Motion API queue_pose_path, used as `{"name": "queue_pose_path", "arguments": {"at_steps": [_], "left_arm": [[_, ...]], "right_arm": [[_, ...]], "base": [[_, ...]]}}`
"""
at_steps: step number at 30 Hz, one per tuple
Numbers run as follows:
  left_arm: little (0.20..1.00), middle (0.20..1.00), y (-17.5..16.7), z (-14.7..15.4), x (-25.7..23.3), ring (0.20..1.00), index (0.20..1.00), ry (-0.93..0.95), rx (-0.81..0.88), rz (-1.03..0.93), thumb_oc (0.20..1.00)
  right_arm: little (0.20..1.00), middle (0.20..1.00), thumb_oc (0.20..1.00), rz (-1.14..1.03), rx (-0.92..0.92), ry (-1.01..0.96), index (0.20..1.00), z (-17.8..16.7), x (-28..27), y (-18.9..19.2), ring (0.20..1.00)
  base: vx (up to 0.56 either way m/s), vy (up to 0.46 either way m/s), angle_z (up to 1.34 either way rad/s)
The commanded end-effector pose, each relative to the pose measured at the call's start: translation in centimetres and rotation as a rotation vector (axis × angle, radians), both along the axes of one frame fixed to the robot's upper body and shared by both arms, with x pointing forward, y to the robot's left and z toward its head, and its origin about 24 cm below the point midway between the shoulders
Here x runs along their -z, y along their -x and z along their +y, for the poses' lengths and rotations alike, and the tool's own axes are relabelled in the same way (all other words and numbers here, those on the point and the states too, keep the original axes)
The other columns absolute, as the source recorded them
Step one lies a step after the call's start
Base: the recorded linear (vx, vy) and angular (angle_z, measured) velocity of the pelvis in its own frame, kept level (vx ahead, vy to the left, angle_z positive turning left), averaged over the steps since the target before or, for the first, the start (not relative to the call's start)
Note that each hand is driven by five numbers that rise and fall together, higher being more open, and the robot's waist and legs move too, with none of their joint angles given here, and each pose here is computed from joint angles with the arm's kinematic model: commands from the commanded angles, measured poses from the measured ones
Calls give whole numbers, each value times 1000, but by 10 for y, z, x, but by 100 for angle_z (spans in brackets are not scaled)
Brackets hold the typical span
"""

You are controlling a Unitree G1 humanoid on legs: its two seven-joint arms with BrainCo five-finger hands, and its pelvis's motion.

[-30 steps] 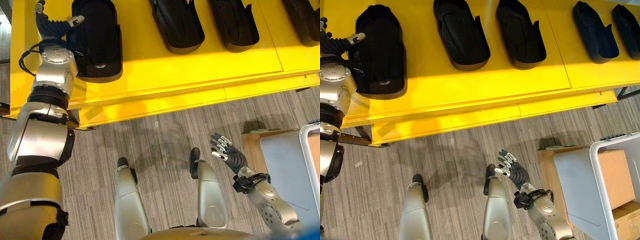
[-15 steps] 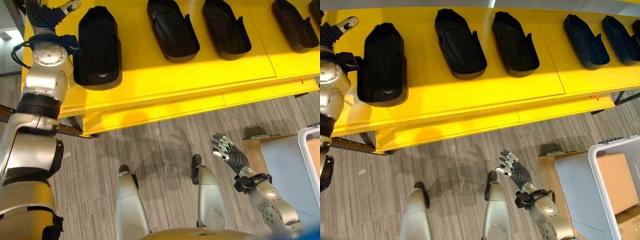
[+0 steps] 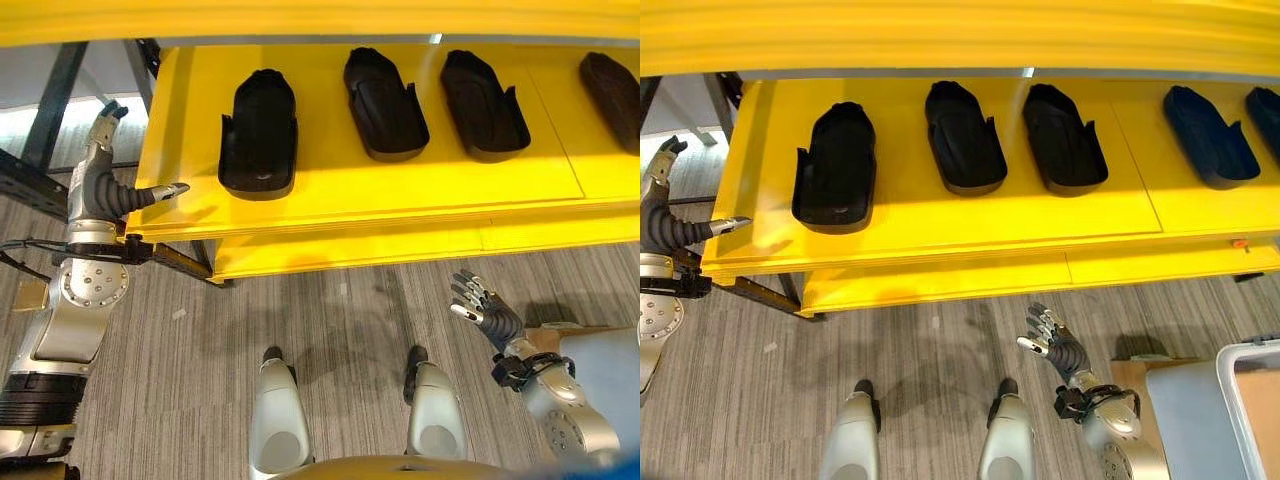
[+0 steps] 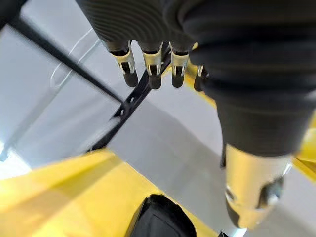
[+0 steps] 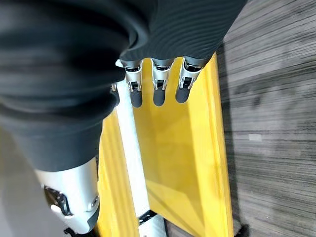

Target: Move parts from the plastic box to the shelf.

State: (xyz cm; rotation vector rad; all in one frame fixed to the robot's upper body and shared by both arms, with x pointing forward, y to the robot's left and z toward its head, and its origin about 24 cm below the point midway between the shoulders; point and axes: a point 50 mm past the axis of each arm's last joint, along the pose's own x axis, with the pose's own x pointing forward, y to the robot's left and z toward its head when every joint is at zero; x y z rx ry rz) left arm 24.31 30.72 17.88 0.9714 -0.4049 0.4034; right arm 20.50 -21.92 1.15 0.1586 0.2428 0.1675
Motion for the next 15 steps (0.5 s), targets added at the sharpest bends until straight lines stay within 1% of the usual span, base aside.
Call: {"name": "queue_pose_path", "arguments": {"at_steps": [1, 2, 9, 15], "left_arm": [[1000, 1000, 2, -9, -25, 1000, 1000, -173, 30, -74, 1000], [1000, 1000, 8, -14, -14, 1000, 1000, -177, 51, -39, 1000], [1000, 1000, 30, -25, 15, 1000, 1000, -243, 94, 93, 1000], [1000, 1000, 30, -31, 36, 1000, 1000, -284, 108, 187, 1000]], "right_arm": [[1000, 1000, 1000, -96, 15, 15, 1000, -5, -17, -1, 1000], [1000, 1000, 1000, -103, 19, 20, 1000, -6, -19, -1, 1000], [1000, 1000, 1000, -94, 56, 40, 1000, -15, -18, 8, 1000], [1000, 1000, 1000, -77, 94, 42, 1000, -19, -14, 13, 1000]], "base": [[24, -28, -3], [0, 0, 0], [-1, -5, 2], [1, -3, 1]]}}
